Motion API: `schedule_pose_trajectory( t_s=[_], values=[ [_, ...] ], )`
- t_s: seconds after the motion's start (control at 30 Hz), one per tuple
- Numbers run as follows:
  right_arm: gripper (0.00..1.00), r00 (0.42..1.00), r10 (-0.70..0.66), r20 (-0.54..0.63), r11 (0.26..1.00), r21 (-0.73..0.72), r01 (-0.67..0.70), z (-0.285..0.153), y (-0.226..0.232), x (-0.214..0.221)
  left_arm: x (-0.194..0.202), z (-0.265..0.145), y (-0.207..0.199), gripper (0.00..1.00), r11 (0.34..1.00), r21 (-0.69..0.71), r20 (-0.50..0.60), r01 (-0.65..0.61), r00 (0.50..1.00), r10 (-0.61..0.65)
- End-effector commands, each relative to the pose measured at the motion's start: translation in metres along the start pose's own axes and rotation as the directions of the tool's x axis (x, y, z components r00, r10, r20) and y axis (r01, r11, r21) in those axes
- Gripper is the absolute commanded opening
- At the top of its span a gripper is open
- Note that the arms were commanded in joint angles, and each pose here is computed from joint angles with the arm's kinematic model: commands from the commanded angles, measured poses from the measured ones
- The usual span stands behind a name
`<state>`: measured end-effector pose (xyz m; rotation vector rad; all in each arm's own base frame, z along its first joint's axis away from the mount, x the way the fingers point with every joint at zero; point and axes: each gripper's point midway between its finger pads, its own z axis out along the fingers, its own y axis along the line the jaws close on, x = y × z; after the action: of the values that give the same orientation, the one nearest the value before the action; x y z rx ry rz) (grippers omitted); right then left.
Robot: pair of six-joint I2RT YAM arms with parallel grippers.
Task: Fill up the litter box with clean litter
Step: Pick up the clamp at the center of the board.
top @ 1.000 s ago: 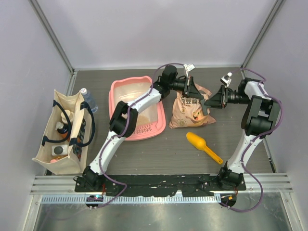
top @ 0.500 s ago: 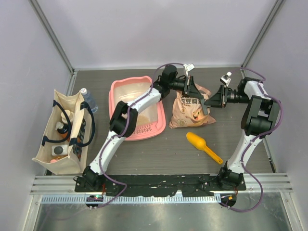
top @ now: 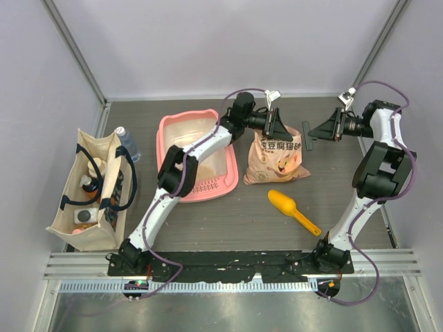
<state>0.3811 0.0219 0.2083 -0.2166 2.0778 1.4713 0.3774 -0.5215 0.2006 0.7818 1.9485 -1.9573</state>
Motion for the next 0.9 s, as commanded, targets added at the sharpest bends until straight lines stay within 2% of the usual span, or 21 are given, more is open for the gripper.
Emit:
schedule_pose_trajectory(
  t_s=[0.0,0.23,0.37,0.47,0.5,0.57,0.6,0.7,0.87],
  values=[
    [0.01,0.999,0.050,0.013,0.998,-0.036,-0.049,-0.006,0.043,-0.009,0.001,0.010,-0.006,0.41,0.995,0.020,-0.007,-0.098,0.995,0.098],
    [0.01,0.998,-0.053,0.038,0.998,-0.022,0.054,-0.009,0.043,-0.031,0.002,0.015,0.018,0.32,0.989,-0.059,0.018,-0.138,0.990,0.139],
    [0.02,0.993,-0.114,-0.029,0.993,0.023,0.115,-0.007,0.040,-0.022,-0.004,0.017,0.008,0.31,0.987,-0.040,0.028,-0.155,0.987,0.156],
    [0.01,0.989,-0.149,-0.022,0.989,0.017,0.149,-0.007,0.047,-0.015,-0.004,0.018,-0.017,0.38,0.975,0.041,0.009,-0.220,0.975,0.220],
    [0.01,0.984,-0.178,-0.009,0.984,0.016,0.178,-0.007,0.046,-0.017,-0.004,0.018,-0.021,0.43,0.970,0.056,0.004,-0.238,0.971,0.238],
    [0.01,0.987,-0.158,0.016,0.987,-0.008,0.158,0.000,0.050,-0.017,-0.005,0.018,-0.027,0.45,0.963,0.074,0.004,-0.261,0.965,0.261],
    [0.01,0.980,-0.198,0.031,0.980,-0.011,0.199,0.004,0.046,-0.023,-0.006,0.019,-0.026,0.46,0.961,0.075,0.008,-0.266,0.964,0.266],
    [0.02,0.986,-0.169,0.015,0.983,-0.074,0.169,0.021,0.053,-0.021,-0.009,0.020,-0.024,0.48,0.964,0.064,0.025,-0.259,0.966,0.258],
    [0.01,0.983,-0.182,-0.022,0.975,-0.132,0.178,0.039,0.053,-0.020,0.002,0.023,-0.025,0.46,0.969,0.084,-0.006,-0.234,0.972,0.235]
  ],
)
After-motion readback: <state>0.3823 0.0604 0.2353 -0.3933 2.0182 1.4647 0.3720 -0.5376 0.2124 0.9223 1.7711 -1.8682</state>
